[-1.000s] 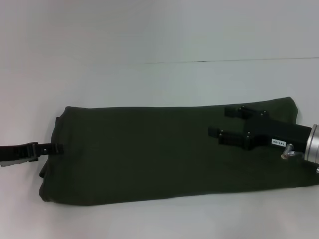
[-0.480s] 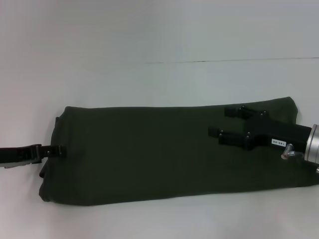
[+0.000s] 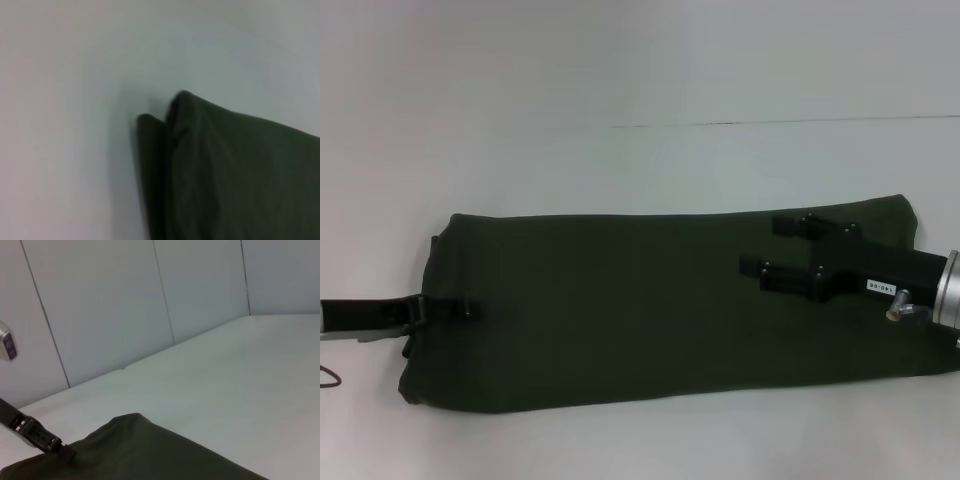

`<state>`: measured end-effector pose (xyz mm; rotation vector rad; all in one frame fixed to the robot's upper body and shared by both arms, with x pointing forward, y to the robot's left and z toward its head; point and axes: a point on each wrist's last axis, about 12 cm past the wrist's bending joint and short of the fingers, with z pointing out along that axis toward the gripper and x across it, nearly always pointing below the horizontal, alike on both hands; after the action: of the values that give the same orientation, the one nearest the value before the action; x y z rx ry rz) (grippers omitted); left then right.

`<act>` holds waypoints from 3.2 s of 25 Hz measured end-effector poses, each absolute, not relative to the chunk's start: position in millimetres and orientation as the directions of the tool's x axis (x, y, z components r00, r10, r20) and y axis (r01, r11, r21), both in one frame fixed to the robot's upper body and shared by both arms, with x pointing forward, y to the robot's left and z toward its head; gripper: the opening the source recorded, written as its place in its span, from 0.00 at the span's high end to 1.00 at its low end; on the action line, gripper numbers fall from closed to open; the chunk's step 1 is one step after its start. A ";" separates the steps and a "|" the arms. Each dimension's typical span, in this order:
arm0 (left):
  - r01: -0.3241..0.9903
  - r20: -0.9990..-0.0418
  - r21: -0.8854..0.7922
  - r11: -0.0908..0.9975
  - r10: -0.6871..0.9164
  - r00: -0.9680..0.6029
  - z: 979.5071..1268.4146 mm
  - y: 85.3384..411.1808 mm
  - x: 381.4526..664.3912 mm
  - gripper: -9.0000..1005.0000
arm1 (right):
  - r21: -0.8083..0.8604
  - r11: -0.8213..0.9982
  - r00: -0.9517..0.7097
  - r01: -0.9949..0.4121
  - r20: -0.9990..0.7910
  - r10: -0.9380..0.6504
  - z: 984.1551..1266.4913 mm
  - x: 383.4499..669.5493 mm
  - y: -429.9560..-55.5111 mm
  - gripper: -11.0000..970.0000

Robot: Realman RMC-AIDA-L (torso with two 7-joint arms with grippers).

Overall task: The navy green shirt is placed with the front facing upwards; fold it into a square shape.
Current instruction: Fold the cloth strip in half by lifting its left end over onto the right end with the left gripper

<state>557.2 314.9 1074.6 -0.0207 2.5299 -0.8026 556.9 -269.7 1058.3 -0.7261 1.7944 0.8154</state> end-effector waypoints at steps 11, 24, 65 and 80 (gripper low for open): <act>0.149 -0.436 -0.565 0.811 -0.140 -0.889 1074.5 306.8 559.8 0.11 | 0.206 0.600 -0.330 -0.773 -0.938 -0.103 1057.0 555.2 -271.5 0.07; 0.163 -0.453 -0.551 0.818 -0.129 -0.882 1075.2 307.1 560.8 0.57 | 0.205 0.592 -0.324 -0.779 -0.941 -0.101 1059.3 557.1 -269.5 0.07; 0.252 -0.601 -0.578 0.776 -0.195 -0.775 1126.7 331.1 553.1 0.90 | 0.214 0.597 -0.332 -0.773 -0.939 -0.093 1051.1 557.0 -258.7 0.07; 0.513 -0.613 -0.700 0.497 -0.049 -0.788 1139.3 199.5 586.7 0.90 | 0.227 0.633 -0.352 -0.740 -0.933 -0.077 1039.0 542.6 -270.5 0.07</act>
<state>586.7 199.5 1139.3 0.3798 2.1694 -1.2817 542.6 -270.5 1039.0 -0.6569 1.8193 0.8015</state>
